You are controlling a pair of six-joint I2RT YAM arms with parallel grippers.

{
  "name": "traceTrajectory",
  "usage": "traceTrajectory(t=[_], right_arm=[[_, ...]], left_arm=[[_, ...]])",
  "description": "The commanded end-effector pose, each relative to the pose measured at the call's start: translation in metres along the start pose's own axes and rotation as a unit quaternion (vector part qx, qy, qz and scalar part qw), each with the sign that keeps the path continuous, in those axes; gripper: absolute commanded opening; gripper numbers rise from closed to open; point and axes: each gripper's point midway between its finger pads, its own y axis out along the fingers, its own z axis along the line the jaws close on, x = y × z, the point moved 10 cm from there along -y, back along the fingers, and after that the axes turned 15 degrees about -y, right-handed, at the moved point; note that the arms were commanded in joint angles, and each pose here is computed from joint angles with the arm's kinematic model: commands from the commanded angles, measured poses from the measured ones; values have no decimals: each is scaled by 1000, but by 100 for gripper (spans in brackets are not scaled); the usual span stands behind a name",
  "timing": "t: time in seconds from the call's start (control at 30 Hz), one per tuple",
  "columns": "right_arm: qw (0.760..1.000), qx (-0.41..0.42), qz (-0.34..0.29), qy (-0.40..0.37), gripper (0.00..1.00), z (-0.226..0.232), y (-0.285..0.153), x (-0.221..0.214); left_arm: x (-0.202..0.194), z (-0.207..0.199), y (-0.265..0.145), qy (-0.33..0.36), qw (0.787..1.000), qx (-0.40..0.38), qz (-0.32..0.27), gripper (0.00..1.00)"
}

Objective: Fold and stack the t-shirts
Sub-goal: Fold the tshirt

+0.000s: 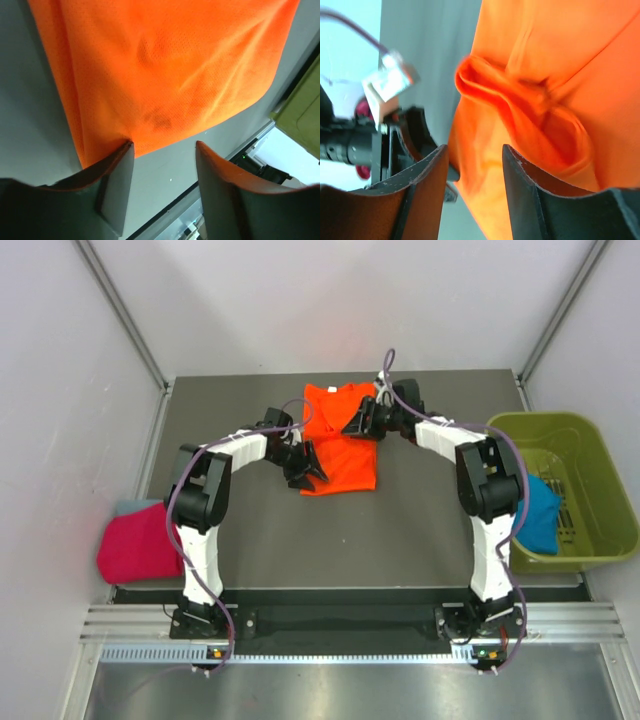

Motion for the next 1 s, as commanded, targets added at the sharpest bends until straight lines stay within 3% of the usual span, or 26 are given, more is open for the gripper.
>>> traceTrajectory(t=[0.0, 0.2, 0.43, 0.67, 0.97], right_arm=[[997, -21, -63, -48, 48, 2, -27, 39], [999, -32, -32, -19, 49, 6, -74, 11], [997, -40, 17, 57, 50, -1, -106, -53], [991, -39, 53, 112, 52, -12, -94, -91], [992, -30, 61, 110, 51, -23, -65, -82]], left_arm=[[2, -17, -19, 37, 999, -14, -36, 58], [2, -32, -59, 62, 994, -32, -84, 67], [1, 3, -62, 11, 998, -14, -62, 69], [1, 25, -41, -60, 998, -2, -30, 68], [3, 31, -22, -69, 997, 6, -22, 68]])
